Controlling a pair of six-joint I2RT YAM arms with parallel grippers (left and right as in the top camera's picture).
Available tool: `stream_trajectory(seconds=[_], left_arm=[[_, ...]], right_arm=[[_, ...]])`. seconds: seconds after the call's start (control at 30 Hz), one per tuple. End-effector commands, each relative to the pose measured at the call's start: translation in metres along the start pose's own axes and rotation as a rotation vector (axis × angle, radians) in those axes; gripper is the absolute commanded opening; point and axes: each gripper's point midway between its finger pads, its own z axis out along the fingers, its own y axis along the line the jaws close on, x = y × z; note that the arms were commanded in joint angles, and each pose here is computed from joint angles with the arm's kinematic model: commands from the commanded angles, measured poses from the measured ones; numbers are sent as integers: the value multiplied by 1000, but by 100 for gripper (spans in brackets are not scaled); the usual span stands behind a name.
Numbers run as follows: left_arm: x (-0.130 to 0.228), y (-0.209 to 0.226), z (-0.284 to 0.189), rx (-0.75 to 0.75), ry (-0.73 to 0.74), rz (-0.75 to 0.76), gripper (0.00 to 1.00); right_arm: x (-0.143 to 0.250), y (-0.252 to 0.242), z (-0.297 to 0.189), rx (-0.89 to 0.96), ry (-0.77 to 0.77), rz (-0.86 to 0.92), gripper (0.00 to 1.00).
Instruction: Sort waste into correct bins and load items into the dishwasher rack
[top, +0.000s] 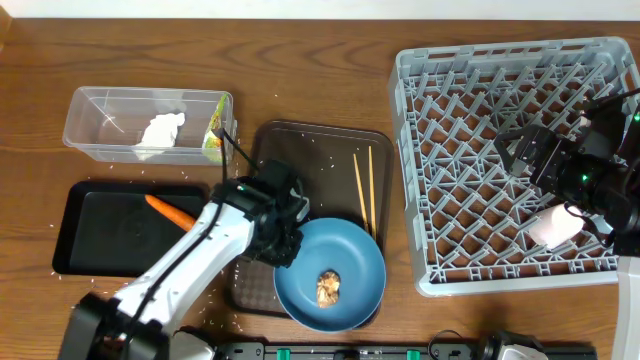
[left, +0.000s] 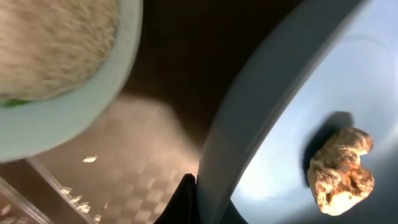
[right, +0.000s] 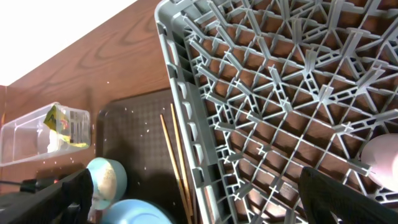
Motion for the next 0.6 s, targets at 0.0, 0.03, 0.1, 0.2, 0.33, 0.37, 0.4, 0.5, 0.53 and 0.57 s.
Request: stream_trajectory(seconds=[0.0,0.03,0.1,0.2,0.33,0.37,0.4,0.5,0.53,0.57], left_arm=[[-19,-5,-36,2,-103,-11,6],[-20,-2,-42,-12,-112,-35,6],[-21,8,-59,-54,-133,-94,6],[-18,30,-87,-118,-163,-184,6],[-1,83,-129,-266,-221,-434,6],[5,97,-139,-305,-238,-499,6],[11,109,-148,-339,-254,-556,6],[35,150,-175,-467,-307,-721,6],[45,163,-183,-521,-318,-769,6],[53,173,-188,-558,-324,-811,6]], right_arm=[[0,2,0,-4,2,-6,99],[0,2,0,-4,1,-7,98],[0,2,0,-4,1,-6,99],[0,2,0,-4,1,-6,99],[-1,2,1,-6,-3,-9,98],[-1,2,1,-6,-5,-9,99],[-2,2,0,-5,-6,-9,99],[-2,2,0,-5,-7,-10,99],[-2,3,0,-7,-9,-11,99],[-2,3,1,-9,-9,-12,99]])
